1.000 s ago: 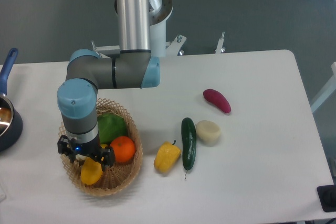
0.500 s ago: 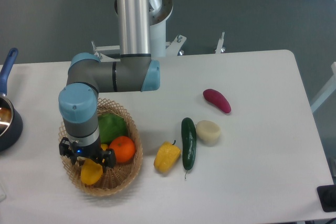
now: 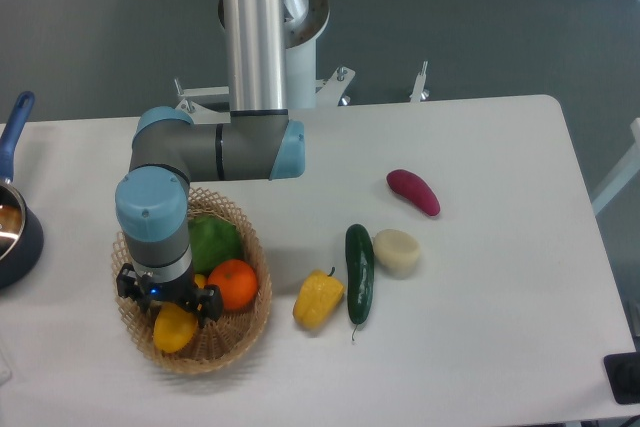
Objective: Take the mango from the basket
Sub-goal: 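Close the gripper around the yellow mango in the basket, then lift the grasped yellow mango up out of the basket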
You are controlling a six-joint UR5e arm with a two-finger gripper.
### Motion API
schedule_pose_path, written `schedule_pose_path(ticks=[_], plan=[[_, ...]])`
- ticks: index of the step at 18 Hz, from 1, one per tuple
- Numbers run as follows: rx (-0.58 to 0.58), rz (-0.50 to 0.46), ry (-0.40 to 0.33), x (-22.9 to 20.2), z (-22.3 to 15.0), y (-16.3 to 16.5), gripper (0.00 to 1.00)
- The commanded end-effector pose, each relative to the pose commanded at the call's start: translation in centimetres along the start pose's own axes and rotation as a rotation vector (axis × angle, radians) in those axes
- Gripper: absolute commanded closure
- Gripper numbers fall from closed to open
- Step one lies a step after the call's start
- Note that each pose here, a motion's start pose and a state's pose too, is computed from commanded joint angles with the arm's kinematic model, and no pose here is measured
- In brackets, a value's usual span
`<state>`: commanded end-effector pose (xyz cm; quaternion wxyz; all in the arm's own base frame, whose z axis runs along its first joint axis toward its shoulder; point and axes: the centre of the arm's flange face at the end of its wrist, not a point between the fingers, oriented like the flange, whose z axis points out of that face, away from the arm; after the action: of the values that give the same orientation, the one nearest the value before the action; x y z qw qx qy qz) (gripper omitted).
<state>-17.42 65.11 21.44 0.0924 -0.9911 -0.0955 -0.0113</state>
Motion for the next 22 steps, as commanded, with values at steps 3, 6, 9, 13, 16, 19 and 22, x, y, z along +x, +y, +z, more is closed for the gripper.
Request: schedule_pose_path(ticks=[3, 6, 9, 13, 16, 19, 22], plan=[[-0.010, -0.003, -0.034, -0.2, 0.0, 0.0, 0.43], [-0.008, -0.006, -0.034, -0.2, -0.1, 0.0, 0.51], [0.002, -0.005, -0.037, -0.3, -0.5, -0.3, 0.55], [0.019, 0.002, -0.040, -0.4, -1.5, -0.6, 0.64], [0.052, 0.006, -0.046, -0.4, -3.7, -0.8, 0.64], [0.087, -0.012, -0.059, -1.5, -6.3, -0.6, 0.64], [0.126, -0.031, -0.077, -2.8, -8.9, -0.7, 0.64]])
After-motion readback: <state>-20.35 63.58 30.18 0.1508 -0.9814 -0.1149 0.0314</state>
